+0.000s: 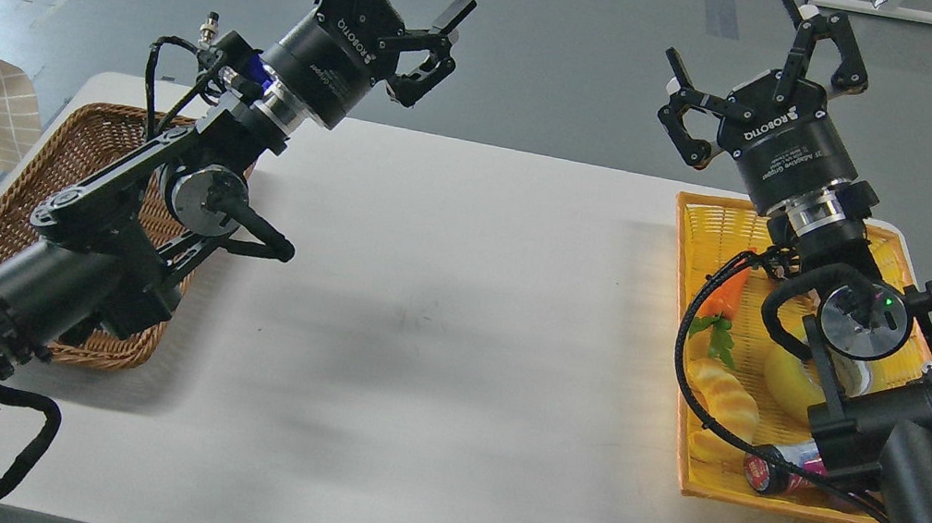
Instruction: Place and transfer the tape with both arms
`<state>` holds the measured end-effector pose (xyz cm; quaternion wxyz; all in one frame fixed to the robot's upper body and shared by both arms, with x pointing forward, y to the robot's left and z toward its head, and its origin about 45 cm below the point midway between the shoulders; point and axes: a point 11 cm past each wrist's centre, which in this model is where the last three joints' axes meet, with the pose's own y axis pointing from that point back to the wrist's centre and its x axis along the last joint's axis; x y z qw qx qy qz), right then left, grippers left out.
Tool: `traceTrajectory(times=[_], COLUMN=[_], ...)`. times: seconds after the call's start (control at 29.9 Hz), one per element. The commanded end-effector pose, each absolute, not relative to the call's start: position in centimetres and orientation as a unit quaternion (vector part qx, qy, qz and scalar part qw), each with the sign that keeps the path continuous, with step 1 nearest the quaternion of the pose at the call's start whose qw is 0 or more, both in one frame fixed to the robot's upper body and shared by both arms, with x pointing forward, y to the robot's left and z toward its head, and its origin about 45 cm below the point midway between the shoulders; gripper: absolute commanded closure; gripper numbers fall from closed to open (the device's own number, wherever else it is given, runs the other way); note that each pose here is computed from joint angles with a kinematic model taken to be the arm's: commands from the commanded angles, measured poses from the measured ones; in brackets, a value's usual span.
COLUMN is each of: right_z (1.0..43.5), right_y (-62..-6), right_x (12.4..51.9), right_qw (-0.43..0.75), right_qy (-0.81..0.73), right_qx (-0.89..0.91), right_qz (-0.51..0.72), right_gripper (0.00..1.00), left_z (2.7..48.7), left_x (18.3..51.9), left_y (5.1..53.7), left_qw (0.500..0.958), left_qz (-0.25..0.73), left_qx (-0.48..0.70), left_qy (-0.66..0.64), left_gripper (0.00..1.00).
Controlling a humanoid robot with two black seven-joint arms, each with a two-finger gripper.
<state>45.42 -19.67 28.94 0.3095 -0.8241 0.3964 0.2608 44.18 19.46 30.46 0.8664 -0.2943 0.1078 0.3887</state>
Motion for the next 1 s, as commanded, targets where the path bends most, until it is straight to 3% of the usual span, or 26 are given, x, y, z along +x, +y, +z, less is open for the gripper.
traceTrajectory(times=[0.0,0.97], right_z=[28.96,29.31], right_y=[-19.68,-20.48], right_x=[45.46,45.51], right_qw=[0.308,0.305], right_qy=[0.397,0.402], right_qx=[-0.824,-0.826], right_qz=[0.260,0.249], right_gripper=[0.00,0.00], left_z=[30.42,30.76], left_x=[44.16,44.30], left_y=[19.37,19.50], left_qw=[0.866,0.867], left_qz=[0.388,0.388], left_qx=[-0.295,-0.294], left_qy=[0.109,0.105], left_gripper=[0.02,0.02])
